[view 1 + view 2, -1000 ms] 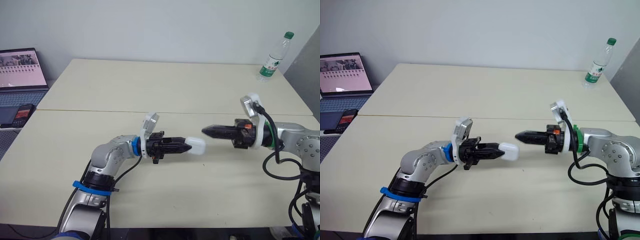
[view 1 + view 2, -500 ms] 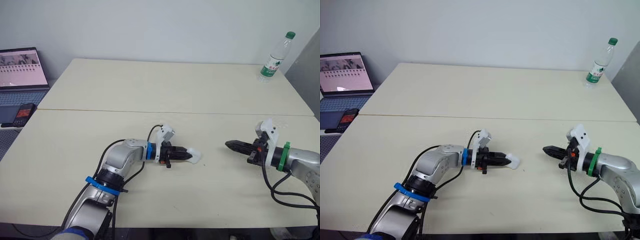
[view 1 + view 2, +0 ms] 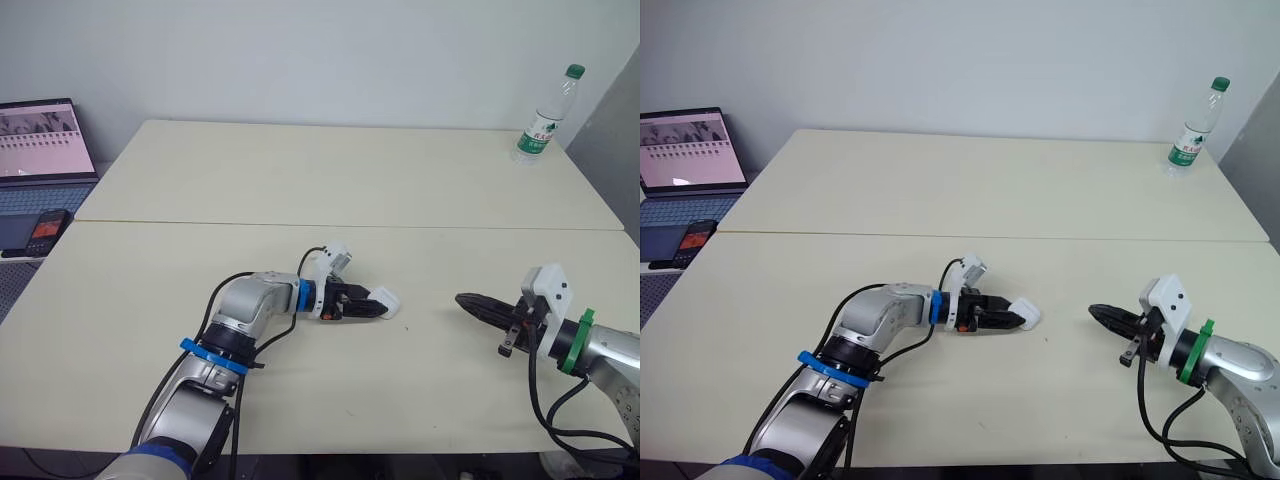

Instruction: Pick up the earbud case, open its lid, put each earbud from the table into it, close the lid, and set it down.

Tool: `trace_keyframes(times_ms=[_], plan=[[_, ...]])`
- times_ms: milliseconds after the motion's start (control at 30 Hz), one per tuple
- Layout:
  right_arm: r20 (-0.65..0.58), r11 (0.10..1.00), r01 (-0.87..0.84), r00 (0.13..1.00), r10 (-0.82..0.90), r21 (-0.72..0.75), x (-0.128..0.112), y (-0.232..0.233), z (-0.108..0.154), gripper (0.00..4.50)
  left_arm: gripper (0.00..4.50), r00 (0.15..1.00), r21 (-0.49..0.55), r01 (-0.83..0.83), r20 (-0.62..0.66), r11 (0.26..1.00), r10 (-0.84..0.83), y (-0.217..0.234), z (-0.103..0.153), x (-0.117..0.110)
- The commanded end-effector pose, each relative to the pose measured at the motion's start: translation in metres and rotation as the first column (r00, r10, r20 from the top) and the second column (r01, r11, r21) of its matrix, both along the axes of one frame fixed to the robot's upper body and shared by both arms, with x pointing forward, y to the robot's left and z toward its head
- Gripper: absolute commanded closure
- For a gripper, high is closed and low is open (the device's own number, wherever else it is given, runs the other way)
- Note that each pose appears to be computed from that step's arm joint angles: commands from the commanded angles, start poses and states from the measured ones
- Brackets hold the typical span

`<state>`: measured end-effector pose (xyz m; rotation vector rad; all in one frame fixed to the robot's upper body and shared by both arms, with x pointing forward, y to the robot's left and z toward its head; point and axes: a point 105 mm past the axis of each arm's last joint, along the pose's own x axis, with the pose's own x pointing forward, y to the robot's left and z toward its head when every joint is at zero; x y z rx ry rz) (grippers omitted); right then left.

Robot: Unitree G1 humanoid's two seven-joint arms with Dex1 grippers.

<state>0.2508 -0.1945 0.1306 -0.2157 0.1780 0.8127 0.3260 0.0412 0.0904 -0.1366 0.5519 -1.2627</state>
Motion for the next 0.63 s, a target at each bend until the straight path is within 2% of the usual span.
trace_keyframes(times_ms=[33, 67, 267, 433, 633], plan=[[0.039, 1.0, -0.005, 0.999, 0.005, 0.007, -0.001, -0.008, 0.002, 4.13, 0.0, 0.992, -0.032, -0.039, 0.12, 0.999, 0.043, 0.018, 0.02, 0.004], [0.041, 1.0, 0.0, 0.999, 0.0, 0.012, -0.001, -0.011, 0.002, 3.97, 0.0, 0.987, -0.037, -0.048, 0.152, 0.998, 0.053, 0.023, 0.023, 0.004], [0.037, 1.0, -0.007, 0.999, 0.007, -0.004, -0.006, -0.025, -0.013, 1.8, 0.0, 0.966, -0.145, -0.098, 0.223, 0.985, 0.129, 0.049, 0.043, -0.014], [0.031, 1.0, -0.006, 0.999, 0.006, -0.002, -0.008, -0.035, -0.02, 0.02, 0.0, 0.925, -0.12, -0.142, 0.338, 0.983, 0.175, 0.066, 0.038, -0.031], [-0.005, 1.0, 0.007, 1.0, -0.007, -0.007, -0.008, -0.045, -0.031, 0.02, 0.0, 0.884, -0.057, -0.215, 0.413, 0.975, 0.219, 0.076, 0.027, -0.034]])
